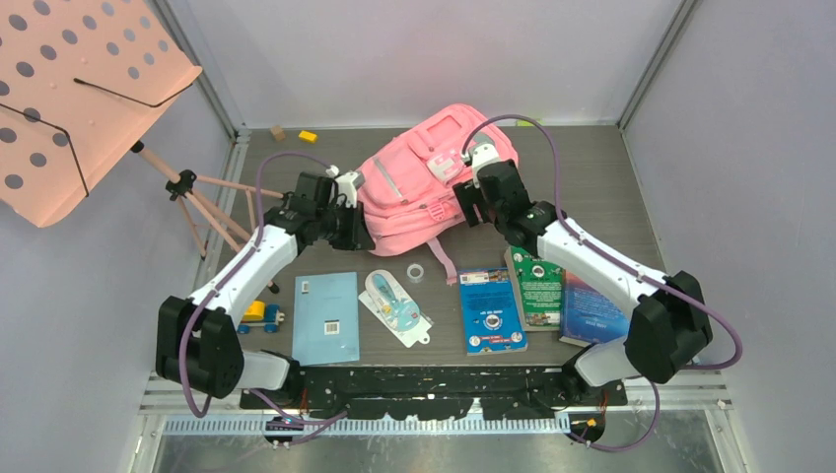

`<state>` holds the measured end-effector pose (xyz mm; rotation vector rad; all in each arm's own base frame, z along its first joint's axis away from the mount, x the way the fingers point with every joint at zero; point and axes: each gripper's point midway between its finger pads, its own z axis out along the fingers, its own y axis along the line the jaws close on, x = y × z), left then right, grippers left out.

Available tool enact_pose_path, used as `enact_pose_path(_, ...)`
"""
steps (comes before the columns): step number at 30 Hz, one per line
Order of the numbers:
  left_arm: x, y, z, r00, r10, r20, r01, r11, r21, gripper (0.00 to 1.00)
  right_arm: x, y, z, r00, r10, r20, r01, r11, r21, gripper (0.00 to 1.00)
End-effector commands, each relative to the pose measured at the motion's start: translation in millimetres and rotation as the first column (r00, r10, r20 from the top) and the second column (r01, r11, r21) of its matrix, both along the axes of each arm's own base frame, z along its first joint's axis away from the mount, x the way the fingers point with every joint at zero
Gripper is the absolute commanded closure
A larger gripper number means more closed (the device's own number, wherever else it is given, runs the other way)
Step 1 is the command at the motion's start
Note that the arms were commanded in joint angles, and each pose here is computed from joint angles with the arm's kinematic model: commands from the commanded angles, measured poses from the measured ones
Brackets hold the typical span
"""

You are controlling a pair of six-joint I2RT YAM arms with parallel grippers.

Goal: Pack the student bag
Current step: Unzip the student bag at the center of the board.

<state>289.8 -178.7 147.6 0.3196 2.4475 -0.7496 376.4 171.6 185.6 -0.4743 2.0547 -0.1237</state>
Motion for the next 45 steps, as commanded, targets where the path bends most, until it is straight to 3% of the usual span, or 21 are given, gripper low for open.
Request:
enact_pose_path(1, -5, -1, -3, 0.998, 0.003, -0.058, -0.004, 1.000, -0.012, 1.00, -11, 17, 63, 0.992, 0.078, 0.097, -0.089, 0.988, 0.124, 0.09)
enact_pose_path(8, -6, 3, -3, 0.998, 0.017, -0.052, -0.017, 1.000, 0.002, 1.00, -61, 83, 83, 0.917, 0.369, 0.153, -0.389, 0.912, 0.133, 0.06)
enact_pose_path(15, -7, 2, -2, 0.999, 0.014, -0.052, -0.014, 1.000, -0.003, 1.00, -79, 147, 50, 0.850, 0.508, 0.136, -0.526, 0.828, 0.194, 0.07)
enact_pose_path(22, -8, 1, -6, 0.998, 0.013, -0.066, -0.013, 1.000, 0.000, 1.00, -79, 192, 10, 0.817, 0.562, 0.130, -0.577, 0.794, 0.194, 0.10)
enact_pose_path(26, -8, 1, -5, 0.998, 0.015, -0.067, -0.015, 1.000, 0.000, 1.00, -76, 203, -15, 0.816, 0.568, 0.105, -0.577, 0.803, 0.146, 0.17)
enact_pose_path(36, -8, 1, -6, 0.997, 0.018, -0.069, -0.018, 1.000, 0.004, 1.00, -76, 206, -59, 0.829, 0.558, 0.048, -0.558, 0.830, -0.004, 0.32)
enact_pose_path(45, -8, 1, -6, 0.998, 0.016, -0.068, -0.016, 1.000, 0.006, 1.00, -68, 207, -69, 0.855, 0.502, 0.132, -0.484, 0.863, -0.145, 0.42)
